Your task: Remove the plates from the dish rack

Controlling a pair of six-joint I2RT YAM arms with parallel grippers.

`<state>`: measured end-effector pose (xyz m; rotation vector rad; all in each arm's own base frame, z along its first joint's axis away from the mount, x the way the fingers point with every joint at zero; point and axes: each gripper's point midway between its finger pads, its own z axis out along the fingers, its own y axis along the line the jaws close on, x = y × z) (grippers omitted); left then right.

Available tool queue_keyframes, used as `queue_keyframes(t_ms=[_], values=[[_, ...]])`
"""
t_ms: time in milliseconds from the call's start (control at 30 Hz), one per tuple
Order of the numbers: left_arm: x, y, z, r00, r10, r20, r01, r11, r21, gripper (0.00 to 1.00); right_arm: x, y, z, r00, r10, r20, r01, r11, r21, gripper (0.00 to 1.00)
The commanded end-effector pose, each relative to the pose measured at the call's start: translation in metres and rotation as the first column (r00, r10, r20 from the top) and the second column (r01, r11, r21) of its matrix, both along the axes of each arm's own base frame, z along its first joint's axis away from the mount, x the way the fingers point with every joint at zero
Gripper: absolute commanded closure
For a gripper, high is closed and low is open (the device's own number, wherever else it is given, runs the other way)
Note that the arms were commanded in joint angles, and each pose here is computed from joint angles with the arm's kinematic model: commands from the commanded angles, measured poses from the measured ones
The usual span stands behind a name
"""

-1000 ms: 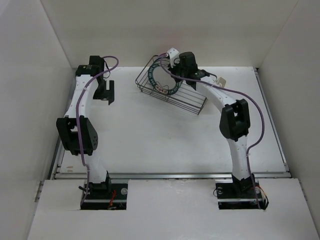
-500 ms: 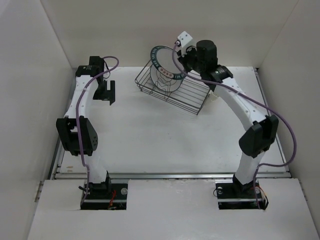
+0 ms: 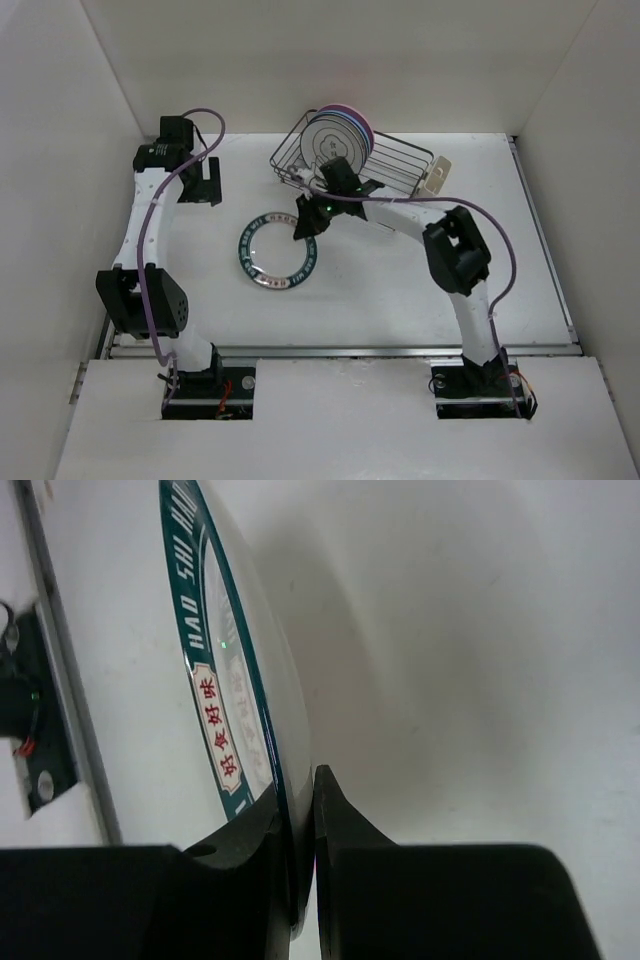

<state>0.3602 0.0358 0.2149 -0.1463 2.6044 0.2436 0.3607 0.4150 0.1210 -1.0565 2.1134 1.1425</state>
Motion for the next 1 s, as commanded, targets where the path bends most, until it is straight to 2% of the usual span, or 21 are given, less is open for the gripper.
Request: queue_keyframes(t_ms=[0,133,233,267,333,367,433,600,667,700,733,900,967], values=[[-0.008,0.007,0.008,0.999,0.032,0.042,-0.032,0.999,0.006,0.02,-0.030,0.024,0.030,0.990,0.115,-0.085,-0.106,0.989,0.103,1.00],[-0.015,0.002,-0.002,1.000,0.007,0.021,-0.007,1.000,-0.013,0.02,-0.032,0.030,0.001,0.986,0.074,-0.146,-0.068,0.996,0.049,0.97],[-0.022,-0.005,-0.012,1.000,-0.012,-0.005,0.011,0.999,-0.046,0.02,-0.034,0.034,-0.017,0.986,0.040,-0.163,-0.042,0.999,-0.008,0.86],[-0.025,-0.008,-0.019,1.000,-0.012,-0.025,0.011,0.998,-0.066,0.02,-0.036,0.037,-0.025,0.987,0.028,-0.157,-0.033,0.999,-0.032,0.72],[-0.030,-0.017,-0.023,0.999,-0.038,-0.032,0.034,0.993,-0.112,0.02,-0.042,0.039,-0.027,0.986,0.036,-0.166,-0.043,0.998,-0.040,0.55],[-0.036,-0.019,-0.028,0.998,-0.042,-0.043,0.037,0.992,-0.121,0.02,-0.043,0.036,-0.029,0.986,0.026,-0.166,-0.035,0.998,-0.052,0.50],[-0.036,-0.021,-0.027,0.999,-0.048,-0.022,0.045,0.991,-0.129,0.02,-0.043,0.034,-0.017,0.990,0.022,-0.136,-0.027,0.999,-0.035,0.27],[-0.037,-0.019,-0.027,0.999,-0.043,-0.022,0.040,0.992,-0.120,0.02,-0.030,0.027,0.013,1.000,-0.026,-0.017,0.025,0.999,-0.038,0.24],[-0.037,-0.019,-0.024,0.998,-0.053,-0.014,0.051,0.992,-0.114,0.02,-0.024,0.022,0.057,0.995,-0.060,0.074,0.060,0.998,0.000,0.23],[-0.035,-0.018,-0.023,0.998,-0.061,-0.005,0.060,0.992,-0.109,0.02,-0.024,0.022,0.057,0.995,-0.055,0.083,0.055,0.998,-0.001,0.23],[-0.035,-0.020,-0.030,0.997,-0.066,-0.025,0.063,0.991,-0.120,0.02,-0.021,0.019,0.077,0.990,-0.077,0.119,0.076,0.997,0.015,0.21],[-0.038,-0.022,-0.047,0.992,-0.081,-0.098,0.068,0.989,-0.131,0.03,0.017,-0.018,0.127,0.956,-0.211,0.204,0.201,0.977,0.070,0.21],[-0.038,-0.023,-0.047,0.990,-0.096,-0.098,0.083,0.987,-0.135,0.03,0.049,-0.045,0.143,0.918,-0.310,0.246,0.298,0.951,0.086,0.21]])
